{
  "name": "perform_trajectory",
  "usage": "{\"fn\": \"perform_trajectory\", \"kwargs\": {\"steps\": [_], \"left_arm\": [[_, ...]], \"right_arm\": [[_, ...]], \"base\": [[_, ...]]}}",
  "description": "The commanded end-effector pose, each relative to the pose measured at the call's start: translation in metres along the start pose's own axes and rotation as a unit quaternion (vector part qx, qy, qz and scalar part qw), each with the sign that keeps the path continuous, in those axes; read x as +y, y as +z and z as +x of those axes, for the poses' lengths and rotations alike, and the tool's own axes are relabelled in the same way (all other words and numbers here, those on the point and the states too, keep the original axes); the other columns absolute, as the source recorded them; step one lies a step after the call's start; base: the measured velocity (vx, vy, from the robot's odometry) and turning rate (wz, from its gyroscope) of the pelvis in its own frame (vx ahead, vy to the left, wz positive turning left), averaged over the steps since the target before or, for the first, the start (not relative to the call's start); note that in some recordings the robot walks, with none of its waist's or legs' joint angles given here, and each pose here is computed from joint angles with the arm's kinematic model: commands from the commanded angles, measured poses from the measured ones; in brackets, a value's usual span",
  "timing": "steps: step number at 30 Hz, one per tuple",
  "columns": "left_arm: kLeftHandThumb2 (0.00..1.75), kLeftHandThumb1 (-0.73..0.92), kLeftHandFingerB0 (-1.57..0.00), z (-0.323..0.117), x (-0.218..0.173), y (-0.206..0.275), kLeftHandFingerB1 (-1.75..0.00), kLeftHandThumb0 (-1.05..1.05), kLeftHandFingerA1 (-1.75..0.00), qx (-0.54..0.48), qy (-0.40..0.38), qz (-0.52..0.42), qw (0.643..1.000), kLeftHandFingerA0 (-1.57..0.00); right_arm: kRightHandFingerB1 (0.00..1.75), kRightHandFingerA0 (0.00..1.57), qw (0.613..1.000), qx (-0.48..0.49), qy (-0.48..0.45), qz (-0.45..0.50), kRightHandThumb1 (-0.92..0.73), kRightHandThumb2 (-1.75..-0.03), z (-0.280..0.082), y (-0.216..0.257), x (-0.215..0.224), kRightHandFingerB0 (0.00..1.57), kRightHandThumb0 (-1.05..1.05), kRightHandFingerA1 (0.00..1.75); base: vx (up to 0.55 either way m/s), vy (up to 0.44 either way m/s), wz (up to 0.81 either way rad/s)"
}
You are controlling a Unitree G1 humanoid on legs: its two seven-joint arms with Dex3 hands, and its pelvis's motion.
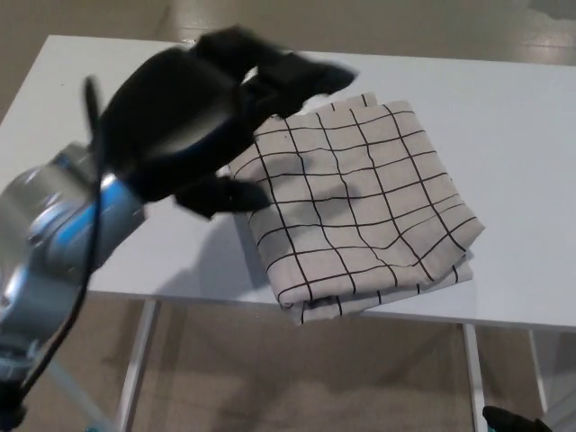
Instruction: Use the left hand to fold a white towel with checkered patterns in half.
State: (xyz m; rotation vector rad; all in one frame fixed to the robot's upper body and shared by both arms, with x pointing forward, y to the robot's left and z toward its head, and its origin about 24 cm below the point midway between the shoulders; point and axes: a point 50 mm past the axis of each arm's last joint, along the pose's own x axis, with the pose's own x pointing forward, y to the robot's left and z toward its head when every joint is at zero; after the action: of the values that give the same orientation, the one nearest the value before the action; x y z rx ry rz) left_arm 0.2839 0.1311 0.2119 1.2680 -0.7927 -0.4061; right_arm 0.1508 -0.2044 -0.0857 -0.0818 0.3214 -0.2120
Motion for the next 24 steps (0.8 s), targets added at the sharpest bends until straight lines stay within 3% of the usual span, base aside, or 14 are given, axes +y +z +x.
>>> {"fn": "perform_trajectory", "kwargs": {"steps": [1,3,6,7,8,16,19,20,24], "left_arm": [[0.68,0.38,-0.45,-0.177,0.021,0.029,-0.43,-0.54,-0.51,-0.082,-0.159,-0.6,0.78,-0.66],[0.66,0.35,-0.56,-0.211,-0.003,0.017,-0.46,-0.55,-0.52,-0.013,-0.167,-0.688,0.706,-0.71],[0.64,0.34,-0.6,-0.232,-0.016,0.013,-0.46,-0.53,-0.52,0.034,-0.174,-0.723,0.667,-0.73],[0.64,0.34,-0.6,-0.237,-0.021,0.012,-0.47,-0.51,-0.52,0.044,-0.176,-0.731,0.657,-0.73],[0.63,0.33,-0.62,-0.243,-0.028,0.011,-0.47,-0.5,-0.52,0.057,-0.179,-0.74,0.646,-0.74],[0.51,0.34,-0.79,-0.278,-0.071,0.008,-0.45,-0.38,-0.48,0.172,-0.189,-0.76,0.598,-0.83],[0.51,0.34,-0.81,-0.279,-0.082,0.004,-0.46,-0.4,-0.5,0.193,-0.19,-0.753,0.6,-0.91],[0.51,0.35,-0.81,-0.279,-0.089,0.001,-0.45,-0.44,-0.5,0.205,-0.191,-0.742,0.609,-0.92],[0.51,0.34,-0.79,-0.282,-0.111,-0.004,-0.45,-0.45,-0.5,0.248,-0.193,-0.718,0.621,-0.89]], "right_arm": [[0.55,0.48,0.999,-0.002,-0.039,0.027,-0.79,-0.63,-0.013,-0.001,-0.027,0.55,-0.43,0.6],[0.55,0.48,0.999,0.0,-0.036,0.025,-0.78,-0.63,-0.012,0.002,-0.03,0.53,-0.43,0.61],[0.55,0.48,0.999,0.002,-0.039,0.027,-0.79,-0.63,-0.011,0.002,-0.03,0.54,-0.43,0.6],[0.63,0.47,0.999,0.003,-0.041,0.023,-0.64,-1.01,-0.012,0.001,-0.031,0.45,-0.41,0.68],[0.55,0.48,0.999,0.003,-0.042,0.016,-0.79,-0.63,-0.013,0.0,-0.031,0.54,-0.42,0.59],[0.55,0.48,0.999,0.016,-0.032,0.019,-0.79,-0.63,-0.025,-0.011,-0.022,0.54,-0.42,0.58],[0.55,0.47,0.999,0.026,-0.032,0.024,-0.79,-0.63,-0.025,-0.013,-0.019,0.54,-0.43,0.58],[0.63,0.46,0.998,0.032,-0.032,0.034,-0.64,-1.02,-0.025,-0.014,-0.016,0.45,-0.42,0.69],[0.62,0.47,0.997,0.046,-0.032,0.057,-0.62,-1.02,-0.028,-0.018,-0.012,0.44,-0.41,0.7]], "base": [[0.0,0.0,0.0],[0.0,0.0,0.0],[0.0,0.0,0.0],[0.0,0.0,0.0],[0.0,0.0,0.0],[0.0,0.0,0.0],[0.0,0.0,0.0],[0.0,0.0,0.0],[0.0,0.0,0.0]]}}
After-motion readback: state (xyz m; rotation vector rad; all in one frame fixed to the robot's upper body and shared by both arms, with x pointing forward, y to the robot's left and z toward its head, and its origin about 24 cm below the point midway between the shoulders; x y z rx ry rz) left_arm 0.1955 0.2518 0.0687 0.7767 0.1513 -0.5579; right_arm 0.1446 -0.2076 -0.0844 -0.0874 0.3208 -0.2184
